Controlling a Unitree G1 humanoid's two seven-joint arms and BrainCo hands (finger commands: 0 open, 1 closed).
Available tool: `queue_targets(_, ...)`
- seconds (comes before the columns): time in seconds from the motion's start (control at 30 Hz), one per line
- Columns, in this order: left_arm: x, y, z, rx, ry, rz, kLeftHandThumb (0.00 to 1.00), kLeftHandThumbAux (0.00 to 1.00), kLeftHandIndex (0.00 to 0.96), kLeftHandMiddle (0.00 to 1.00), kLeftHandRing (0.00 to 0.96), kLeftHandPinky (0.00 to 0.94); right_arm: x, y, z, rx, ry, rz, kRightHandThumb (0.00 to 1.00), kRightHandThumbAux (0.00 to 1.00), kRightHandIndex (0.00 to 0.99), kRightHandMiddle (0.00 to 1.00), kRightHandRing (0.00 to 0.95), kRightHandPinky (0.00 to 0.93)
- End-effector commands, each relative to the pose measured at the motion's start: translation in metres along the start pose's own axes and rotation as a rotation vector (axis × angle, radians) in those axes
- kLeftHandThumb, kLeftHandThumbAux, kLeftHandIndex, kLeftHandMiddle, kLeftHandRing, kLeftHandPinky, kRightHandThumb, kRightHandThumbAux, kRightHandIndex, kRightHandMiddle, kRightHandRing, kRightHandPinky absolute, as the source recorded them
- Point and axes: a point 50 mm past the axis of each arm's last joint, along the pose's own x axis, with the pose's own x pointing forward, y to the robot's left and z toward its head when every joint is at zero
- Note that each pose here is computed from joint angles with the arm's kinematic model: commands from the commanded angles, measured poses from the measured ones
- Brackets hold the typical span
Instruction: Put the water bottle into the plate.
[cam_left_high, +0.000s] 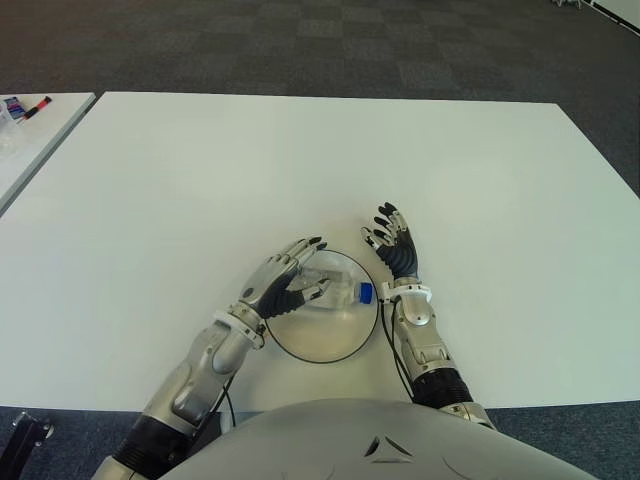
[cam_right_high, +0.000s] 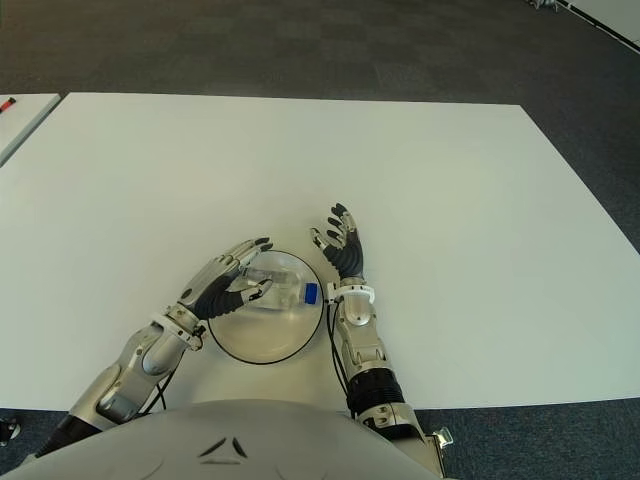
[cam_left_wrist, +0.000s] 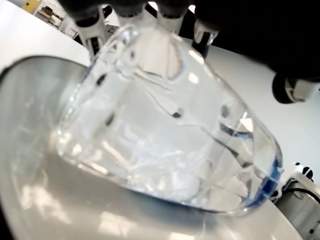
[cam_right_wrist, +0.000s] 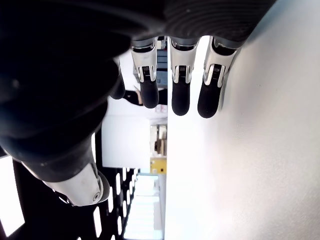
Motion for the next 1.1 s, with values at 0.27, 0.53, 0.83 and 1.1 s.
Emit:
queue_targets(0.27, -0.0029, 0.0009, -0.0062, 0.017, 0.031, -0.021, 0.381, 0.165, 0.0, 0.0, 0.0, 0.0, -0.0055, 0.0108, -0.0073, 0.045, 0.047, 0.005, 0.388, 0.751, 0.089, 0.137, 0.151, 0.209)
queue_targets(0.53, -0.0032, 0.0003, -0.0074, 0.007, 0.033, -0.01, 0.385, 0.167, 0.0, 0.0, 0.0, 0.0, -0.0054, 0.0116, -0.0075, 0.047, 0.049, 0.006, 0.389, 0.748, 0.088, 0.135, 0.149, 0.209)
queue_targets(0.83, -0.0029, 0.0008, -0.0088, -0.001, 0.034, 0.009, 0.382, 0.172, 0.0, 0.0, 0.0, 0.0, -0.0052, 0.0117, -0.0078, 0.051, 0.05, 0.01, 0.389, 0.754, 0.089, 0.135, 0.155, 0.22)
queue_targets(1.1, -0.0039, 0.0039, -0.0107, -0.007, 0.039, 0.047, 0.404, 0.185, 0.0, 0.0, 0.0, 0.0, -0.0053, 0.0121, -0.0076, 0.051, 0.046, 0.01, 0.39, 0.753, 0.091, 0.133, 0.149, 0.21)
